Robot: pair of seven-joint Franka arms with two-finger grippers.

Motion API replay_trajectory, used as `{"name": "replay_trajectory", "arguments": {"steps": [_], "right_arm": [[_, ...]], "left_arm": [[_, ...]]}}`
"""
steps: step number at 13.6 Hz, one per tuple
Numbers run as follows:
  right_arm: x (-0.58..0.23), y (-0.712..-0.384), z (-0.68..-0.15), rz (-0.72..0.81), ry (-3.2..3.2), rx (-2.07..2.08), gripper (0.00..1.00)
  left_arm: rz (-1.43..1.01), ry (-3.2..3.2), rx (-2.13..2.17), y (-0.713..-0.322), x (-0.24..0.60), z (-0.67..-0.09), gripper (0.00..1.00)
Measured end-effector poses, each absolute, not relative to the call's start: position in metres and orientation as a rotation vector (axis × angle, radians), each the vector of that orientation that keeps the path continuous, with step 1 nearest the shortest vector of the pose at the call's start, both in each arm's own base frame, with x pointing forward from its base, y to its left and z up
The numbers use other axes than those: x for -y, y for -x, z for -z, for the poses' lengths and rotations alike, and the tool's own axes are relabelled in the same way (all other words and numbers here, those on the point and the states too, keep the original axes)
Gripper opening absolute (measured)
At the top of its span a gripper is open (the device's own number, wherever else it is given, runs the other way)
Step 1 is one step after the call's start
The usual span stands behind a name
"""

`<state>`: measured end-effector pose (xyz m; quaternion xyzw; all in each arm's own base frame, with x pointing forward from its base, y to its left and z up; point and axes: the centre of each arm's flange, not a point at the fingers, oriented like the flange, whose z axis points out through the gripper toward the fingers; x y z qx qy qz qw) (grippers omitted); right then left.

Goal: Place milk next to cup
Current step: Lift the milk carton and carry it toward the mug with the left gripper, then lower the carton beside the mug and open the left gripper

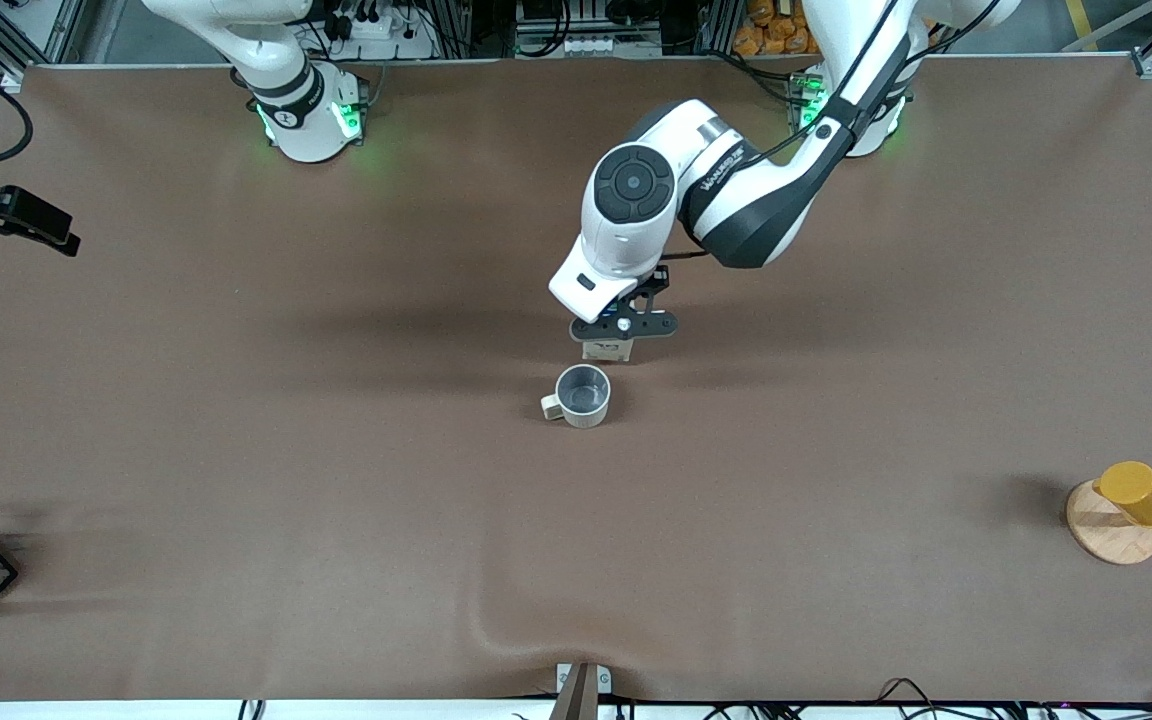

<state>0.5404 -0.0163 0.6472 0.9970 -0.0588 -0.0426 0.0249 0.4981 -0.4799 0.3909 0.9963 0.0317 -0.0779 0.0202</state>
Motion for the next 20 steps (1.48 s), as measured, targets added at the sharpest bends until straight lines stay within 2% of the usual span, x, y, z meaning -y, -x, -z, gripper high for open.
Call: {"name": "replay_trajectory", "arguments": {"steps": [11,14,20], "right_arm": [[0.016,-0.541,-0.647,0.128,-3.084,0.181,1.00],[0.016,-0.541,-0.648,0.126,-3.084,0.181,1.00],[0.015,-0.542,-0.648,0.117,-3.085,0.178,1.00]], "left_arm": [[0.263,-3.077,-0.166,-0.508,0.500,-0.359,0.41],[0.255,-3.066,-0.206,-0.509,0.504,-0.349,0.44],[0.220,-3.041,-0.232,-0.509,0.513,-0.359,1.00]]}}
